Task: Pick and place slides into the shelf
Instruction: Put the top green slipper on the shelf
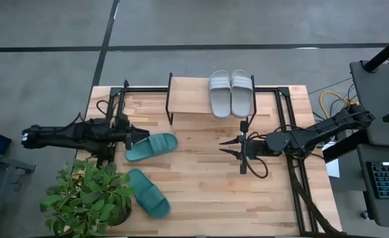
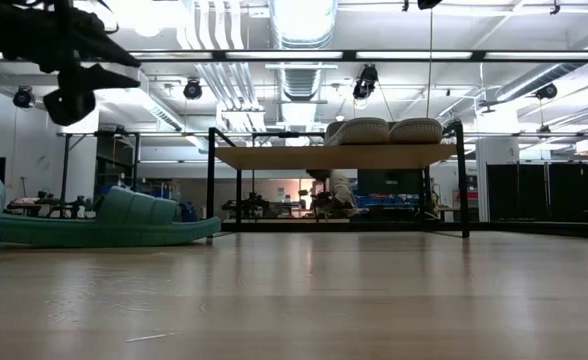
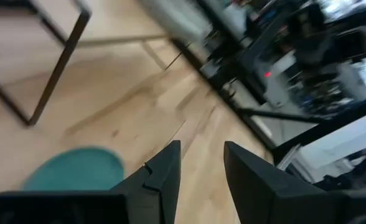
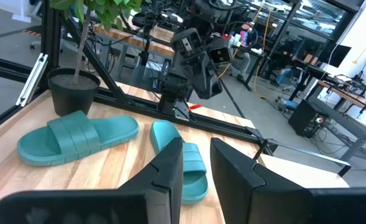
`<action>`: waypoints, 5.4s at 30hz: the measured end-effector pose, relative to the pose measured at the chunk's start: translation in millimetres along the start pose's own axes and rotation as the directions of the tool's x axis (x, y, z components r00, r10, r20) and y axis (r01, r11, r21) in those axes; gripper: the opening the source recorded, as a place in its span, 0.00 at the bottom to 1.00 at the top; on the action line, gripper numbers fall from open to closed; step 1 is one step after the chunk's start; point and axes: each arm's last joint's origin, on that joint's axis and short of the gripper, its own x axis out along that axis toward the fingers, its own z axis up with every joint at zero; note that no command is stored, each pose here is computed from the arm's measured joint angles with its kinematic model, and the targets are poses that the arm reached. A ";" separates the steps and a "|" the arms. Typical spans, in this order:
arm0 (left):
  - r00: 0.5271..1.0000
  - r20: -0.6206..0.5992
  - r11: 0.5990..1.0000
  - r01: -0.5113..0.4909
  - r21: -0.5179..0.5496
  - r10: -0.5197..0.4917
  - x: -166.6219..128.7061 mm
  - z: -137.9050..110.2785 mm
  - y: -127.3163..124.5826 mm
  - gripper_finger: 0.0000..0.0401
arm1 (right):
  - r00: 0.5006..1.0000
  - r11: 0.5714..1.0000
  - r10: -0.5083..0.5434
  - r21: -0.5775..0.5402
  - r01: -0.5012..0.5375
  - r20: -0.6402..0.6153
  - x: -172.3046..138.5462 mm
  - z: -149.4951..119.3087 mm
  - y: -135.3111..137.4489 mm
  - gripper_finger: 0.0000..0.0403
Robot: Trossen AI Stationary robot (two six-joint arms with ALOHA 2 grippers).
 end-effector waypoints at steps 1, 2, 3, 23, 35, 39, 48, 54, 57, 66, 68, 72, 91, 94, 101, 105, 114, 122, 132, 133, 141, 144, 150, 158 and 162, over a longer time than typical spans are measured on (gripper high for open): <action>1.000 -0.018 1.000 -0.018 -0.004 0.018 -0.4 1.0 -1.1 0.27 | 1.000 1.000 0.000 0.000 0.000 0.000 0.0 0.0 0.0 0.18; 0.999 -0.034 0.999 -0.034 -0.008 0.033 -0.3 1.6 -1.8 0.27 | 1.000 1.000 0.000 0.000 0.000 0.000 0.0 0.0 0.0 0.18; 0.998 -0.047 0.999 -0.046 -0.021 0.045 0.1 1.9 -2.3 0.27 | 1.000 1.000 0.000 0.000 0.000 0.000 0.1 -0.1 0.0 0.18; 0.966 -0.204 0.987 -0.155 0.038 0.160 25.3 -14.6 6.2 0.27 | 1.000 1.000 0.002 -0.001 -0.002 -0.009 0.1 -1.4 0.4 0.18; 0.917 -0.398 0.994 0.004 0.108 0.040 35.0 -22.8 2.2 0.34 | 1.000 1.000 0.000 0.002 0.000 -0.002 0.1 -0.9 0.3 0.18; 0.918 -0.394 0.993 -0.007 0.121 0.054 45.2 -25.1 2.4 0.46 | 1.000 1.000 0.000 0.002 0.000 -0.002 0.1 -0.9 0.3 0.18; 0.929 -0.338 0.988 -0.155 0.021 0.153 60.2 -28.0 6.1 0.51 | 1.000 1.000 0.000 0.010 0.000 -0.003 0.1 -1.1 0.3 0.18; 0.914 -0.352 0.976 -0.216 0.004 0.203 63.9 -31.9 10.1 0.49 | 1.000 1.000 0.001 0.009 -0.001 -0.005 0.1 -1.3 0.4 0.18; 0.908 -0.362 0.974 -0.225 0.009 0.213 63.6 -32.8 11.0 0.49 | 1.000 1.000 0.001 0.008 -0.001 -0.006 0.1 -1.5 0.4 0.18; 0.871 -0.408 0.953 -0.302 -0.006 0.274 52.6 -36.6 18.3 0.49 | 1.000 1.000 0.003 0.006 -0.003 -0.011 0.0 -2.1 0.6 0.18; 0.871 -0.408 0.953 -0.302 -0.007 0.273 52.4 -36.5 18.3 0.49 | 1.000 1.000 0.003 0.005 -0.003 -0.014 0.0 -2.4 0.7 0.18; 0.870 -0.410 0.953 -0.304 -0.006 0.275 52.7 -36.9 18.6 0.49 | 1.000 1.000 0.008 0.000 -0.008 -0.028 0.0 -3.8 1.1 0.18; 0.845 -0.450 0.940 -0.339 -0.036 0.288 48.8 -39.4 21.2 0.49 | 0.999 1.000 0.008 -0.002 -0.008 -0.031 0.0 -4.2 1.1 0.18; 0.839 -0.434 0.925 -0.379 -0.031 0.329 51.2 -40.6 23.4 0.49 | 0.999 1.000 0.008 -0.002 -0.008 -0.031 0.0 -4.2 1.2 0.18; 0.821 -0.408 0.897 -0.442 -0.013 0.399 62.4 -44.7 27.2 0.49 | 0.999 1.000 0.008 -0.002 -0.008 -0.031 0.0 -4.2 1.1 0.18; 0.846 -0.380 0.913 -0.409 -0.010 0.374 73.9 -45.1 24.7 0.49 | 0.999 1.000 0.008 -0.002 -0.008 -0.031 0.0 -4.2 1.1 0.18; 0.825 -0.379 0.898 -0.438 0.042 0.420 89.8 -52.6 29.3 0.49 | 0.999 1.000 0.008 -0.002 -0.008 -0.031 0.0 -4.2 1.1 0.18; 0.836 -0.374 0.912 -0.404 0.072 0.401 98.1 -55.0 29.2 0.47 | 0.999 1.000 0.008 -0.002 -0.008 -0.031 0.0 -4.2 1.1 0.18; 0.843 -0.418 0.941 -0.294 0.167 0.337 96.9 -54.4 25.8 0.10 | 0.999 1.000 0.008 -0.002 -0.008 -0.031 0.0 -4.2 1.1 0.18; 0.842 -0.436 0.947 -0.267 0.177 0.319 95.9 -54.3 25.0 0.05 | 0.999 1.000 0.008 -0.002 -0.008 -0.031 0.0 -4.2 1.1 0.18; 0.832 -0.536 0.989 -0.108 0.097 0.143 84.7 -50.2 15.5 0.01 | 0.999 1.000 0.008 -0.002 -0.008 -0.031 0.0 -4.2 1.1 0.18; 0.818 -0.573 0.999 -0.022 0.047 0.045 79.5 -47.5 10.1 0.00 | 0.999 1.000 0.008 -0.002 -0.008 -0.031 0.0 -4.2 1.1 0.18; 0.827 -0.558 0.996 0.092 0.000 -0.077 68.1 -38.2 0.3 0.00 | 0.976 0.940 0.218 -0.266 -0.212 -0.009 -0.8 -6.3 17.9 0.19; 0.857 -0.489 0.985 0.174 -0.018 -0.160 57.9 -20.7 -15.6 0.00 | 0.980 0.816 0.199 -0.549 -0.179 -0.022 17.2 -8.3 51.6 0.25; 0.859 -0.481 0.983 0.176 -0.043 -0.175 56.1 -17.6 -18.6 0.00 | 0.981 0.755 0.180 -0.629 -0.187 -0.076 33.4 -15.2 63.1 0.34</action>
